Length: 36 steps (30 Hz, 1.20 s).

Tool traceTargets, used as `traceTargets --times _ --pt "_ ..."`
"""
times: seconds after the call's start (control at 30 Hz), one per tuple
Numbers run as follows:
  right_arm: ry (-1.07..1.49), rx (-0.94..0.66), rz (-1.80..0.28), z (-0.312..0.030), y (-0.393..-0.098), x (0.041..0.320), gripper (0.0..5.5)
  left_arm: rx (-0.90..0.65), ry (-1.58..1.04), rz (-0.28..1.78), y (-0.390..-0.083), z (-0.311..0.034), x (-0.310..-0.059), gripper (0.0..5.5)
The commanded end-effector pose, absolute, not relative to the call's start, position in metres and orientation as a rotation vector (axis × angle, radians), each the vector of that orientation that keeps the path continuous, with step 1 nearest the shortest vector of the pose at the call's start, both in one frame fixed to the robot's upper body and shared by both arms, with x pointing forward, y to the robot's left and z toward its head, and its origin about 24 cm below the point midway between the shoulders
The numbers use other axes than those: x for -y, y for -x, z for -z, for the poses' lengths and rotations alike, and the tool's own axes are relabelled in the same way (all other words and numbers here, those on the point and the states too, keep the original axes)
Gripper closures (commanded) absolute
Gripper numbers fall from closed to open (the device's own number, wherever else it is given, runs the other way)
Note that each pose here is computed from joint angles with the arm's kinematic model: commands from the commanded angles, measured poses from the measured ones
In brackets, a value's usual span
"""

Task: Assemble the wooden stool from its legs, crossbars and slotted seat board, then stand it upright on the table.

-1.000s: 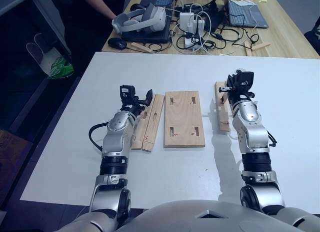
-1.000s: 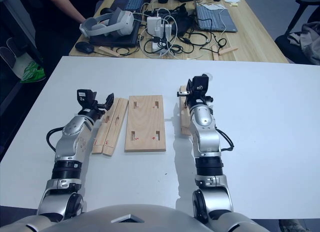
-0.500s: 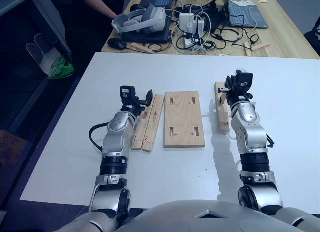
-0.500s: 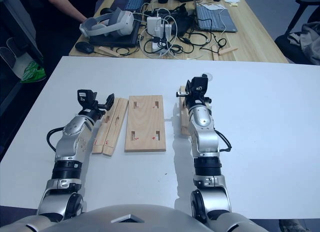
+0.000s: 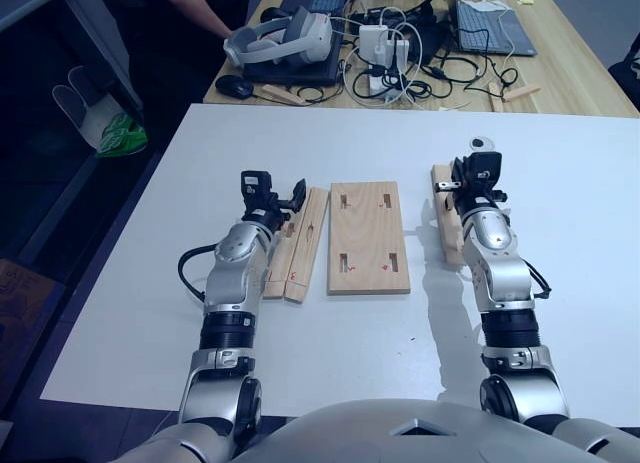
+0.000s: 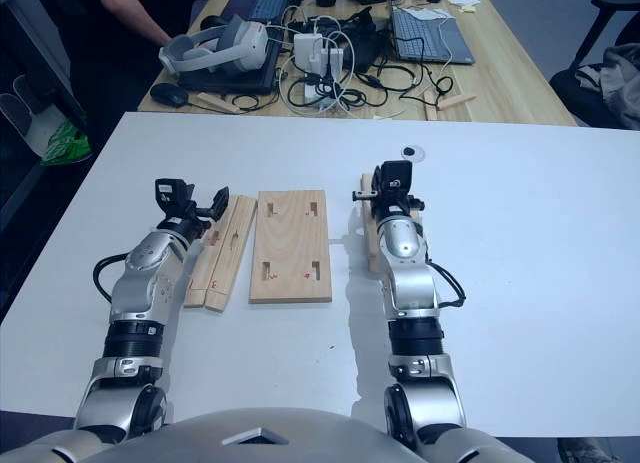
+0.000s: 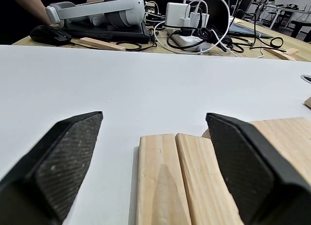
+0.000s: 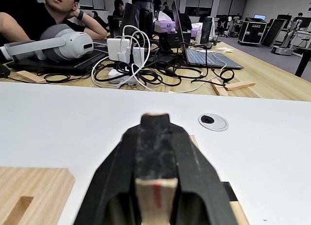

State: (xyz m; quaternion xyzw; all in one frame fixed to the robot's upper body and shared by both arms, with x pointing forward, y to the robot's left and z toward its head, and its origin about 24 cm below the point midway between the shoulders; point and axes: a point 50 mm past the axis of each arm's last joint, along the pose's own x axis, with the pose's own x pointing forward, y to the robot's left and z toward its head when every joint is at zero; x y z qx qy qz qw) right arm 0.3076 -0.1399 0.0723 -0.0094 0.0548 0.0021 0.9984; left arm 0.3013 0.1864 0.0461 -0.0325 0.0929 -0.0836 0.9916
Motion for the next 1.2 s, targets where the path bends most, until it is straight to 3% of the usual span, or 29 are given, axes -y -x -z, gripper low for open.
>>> traceTargets --times 0.03,0.17,0.43,0.77,0.8,1.03,1.2 --pt "-0.117 -0.253 0.047 -0.047 -0.304 0.145 5.11 -0.199 0.053 0.171 -0.302 -0.046 -0.186 1.58" --pt "-0.174 -0.322 0.070 -0.028 -0.304 0.138 5.11 -0.198 0.054 0.172 -0.303 -0.047 -0.185 1.58" --pt "-0.264 -0.321 0.052 -0.022 -0.321 0.125 5.11 -0.191 0.060 0.161 -0.305 -0.047 -0.183 1.58" --pt "-0.183 -0.270 0.027 -0.025 -0.328 0.122 5.11 -0.184 0.080 0.145 -0.305 -0.047 -0.181 1.58" --pt "-0.158 -0.245 0.022 -0.028 -0.328 0.121 4.74 -0.184 0.081 0.144 -0.305 -0.047 -0.181 1.58" --pt "-0.108 -0.061 0.001 -0.052 -0.323 0.118 3.83 -0.184 0.085 0.145 -0.304 -0.046 -0.181 1.58" --pt "-0.054 0.186 -0.003 -0.104 -0.325 0.118 3.28 -0.187 0.087 0.149 -0.305 -0.046 -0.179 1.58"
